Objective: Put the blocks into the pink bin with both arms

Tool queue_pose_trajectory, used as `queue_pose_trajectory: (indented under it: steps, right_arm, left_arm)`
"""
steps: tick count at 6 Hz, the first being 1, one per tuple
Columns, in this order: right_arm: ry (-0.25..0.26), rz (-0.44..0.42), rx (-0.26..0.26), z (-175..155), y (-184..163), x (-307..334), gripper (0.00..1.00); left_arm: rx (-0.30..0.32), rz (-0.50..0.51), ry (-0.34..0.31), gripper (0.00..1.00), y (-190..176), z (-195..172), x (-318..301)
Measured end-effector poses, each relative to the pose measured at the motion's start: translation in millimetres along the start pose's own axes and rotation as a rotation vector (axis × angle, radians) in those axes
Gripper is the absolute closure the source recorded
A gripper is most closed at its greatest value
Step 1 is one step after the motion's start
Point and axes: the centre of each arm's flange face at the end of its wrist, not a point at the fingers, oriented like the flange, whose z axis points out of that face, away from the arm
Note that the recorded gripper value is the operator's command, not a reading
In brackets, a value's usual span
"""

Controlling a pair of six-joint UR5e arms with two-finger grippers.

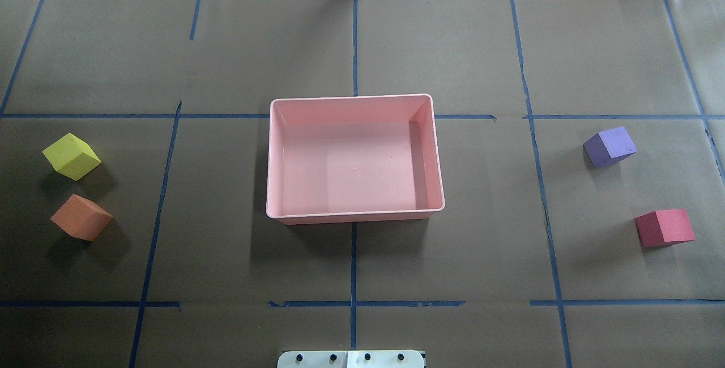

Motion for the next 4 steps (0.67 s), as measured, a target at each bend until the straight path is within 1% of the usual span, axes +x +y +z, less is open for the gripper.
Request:
queue_pose_trajectory:
  steps: [1,2,3,4]
  right_arm:
    - [-0.018,-0.016,0.002,13.9,-29.1,-43.3,0.0]
    - [-0.028,-0.017,0.016,36.7,-53.3,-88.3,0.0]
    - [-0.017,-0.01,0.03,63.9,-70.8,-124.7,0.0]
    - [0.0,-0.011,0.027,87.9,-79.1,-143.3,0.0]
  left_arm:
    - [0.0,-0.001,0.001,0.0,0.3,0.2,0.0]
    - [-0.001,-0.001,0.002,0.0,0.5,0.3,-0.1]
    - [-0.001,-0.002,0.002,0.0,0.6,0.4,-0.1]
    - [-0.001,-0.002,0.002,0.0,0.6,0.4,-0.1]
